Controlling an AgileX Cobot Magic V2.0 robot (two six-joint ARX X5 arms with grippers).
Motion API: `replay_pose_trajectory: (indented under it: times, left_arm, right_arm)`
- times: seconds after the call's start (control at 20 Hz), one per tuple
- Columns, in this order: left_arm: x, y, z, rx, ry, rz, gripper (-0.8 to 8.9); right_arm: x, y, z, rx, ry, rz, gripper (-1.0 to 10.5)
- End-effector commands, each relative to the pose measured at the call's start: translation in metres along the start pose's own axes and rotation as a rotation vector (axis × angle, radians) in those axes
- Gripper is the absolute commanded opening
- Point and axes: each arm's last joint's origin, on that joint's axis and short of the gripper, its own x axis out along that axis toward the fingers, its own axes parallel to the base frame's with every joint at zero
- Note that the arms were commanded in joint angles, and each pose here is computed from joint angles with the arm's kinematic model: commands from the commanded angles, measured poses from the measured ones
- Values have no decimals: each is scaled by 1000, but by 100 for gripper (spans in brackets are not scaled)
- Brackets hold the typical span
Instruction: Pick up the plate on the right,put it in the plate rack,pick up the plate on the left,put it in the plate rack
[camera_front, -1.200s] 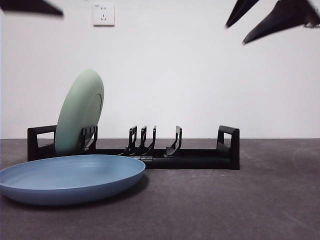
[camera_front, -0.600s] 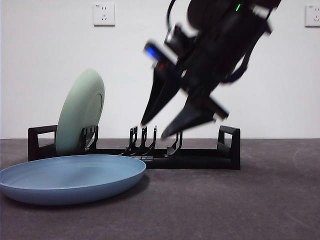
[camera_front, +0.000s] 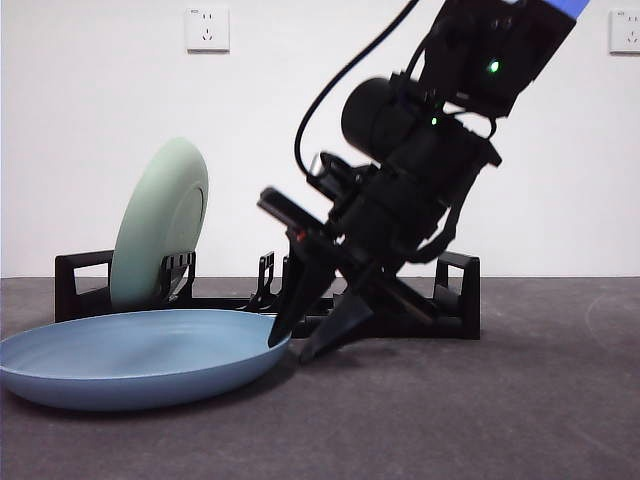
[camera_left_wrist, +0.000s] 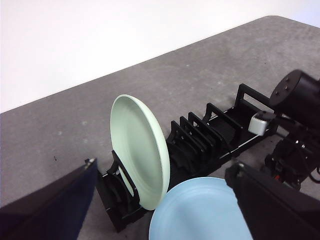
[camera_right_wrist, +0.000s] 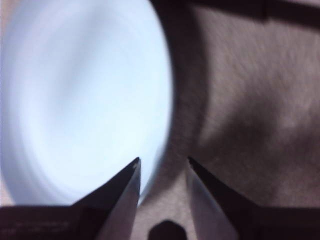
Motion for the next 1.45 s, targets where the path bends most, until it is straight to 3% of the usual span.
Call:
replay_pose_trajectory:
  times: [0.05, 0.1, 0.4, 0.6, 0.85, 1.05, 1.3, 1.45]
  left_arm:
    - [0, 0, 0, 13, -2, 2, 438]
    - [1, 0, 0, 12, 2, 1, 438]
    - [10, -3, -1, 13, 30, -59, 438]
    - [24, -13, -2, 30, 56, -205, 438]
    - [31, -50, 0, 242, 53, -372, 437]
    - [38, -95, -4, 430, 104, -384, 437]
    - [63, -168, -26, 808, 186, -334, 436]
    - [86, -201, -42, 931, 201, -342, 436]
  right_arm:
    - [7, -2, -2, 26, 18, -3, 44]
    - [7, -1, -3, 26, 18, -6, -18]
    - [-21, 21, -1, -1, -15, 8, -13]
    - [-79, 39, 5, -71, -168, -94, -13]
    - [-144, 29, 5, -43, -295, -200, -13]
    - [-178, 14, 4, 21, -327, -244, -12]
    - [-192, 11, 4, 36, -304, -271, -12]
    - [-192, 11, 3, 34, -291, -274, -12]
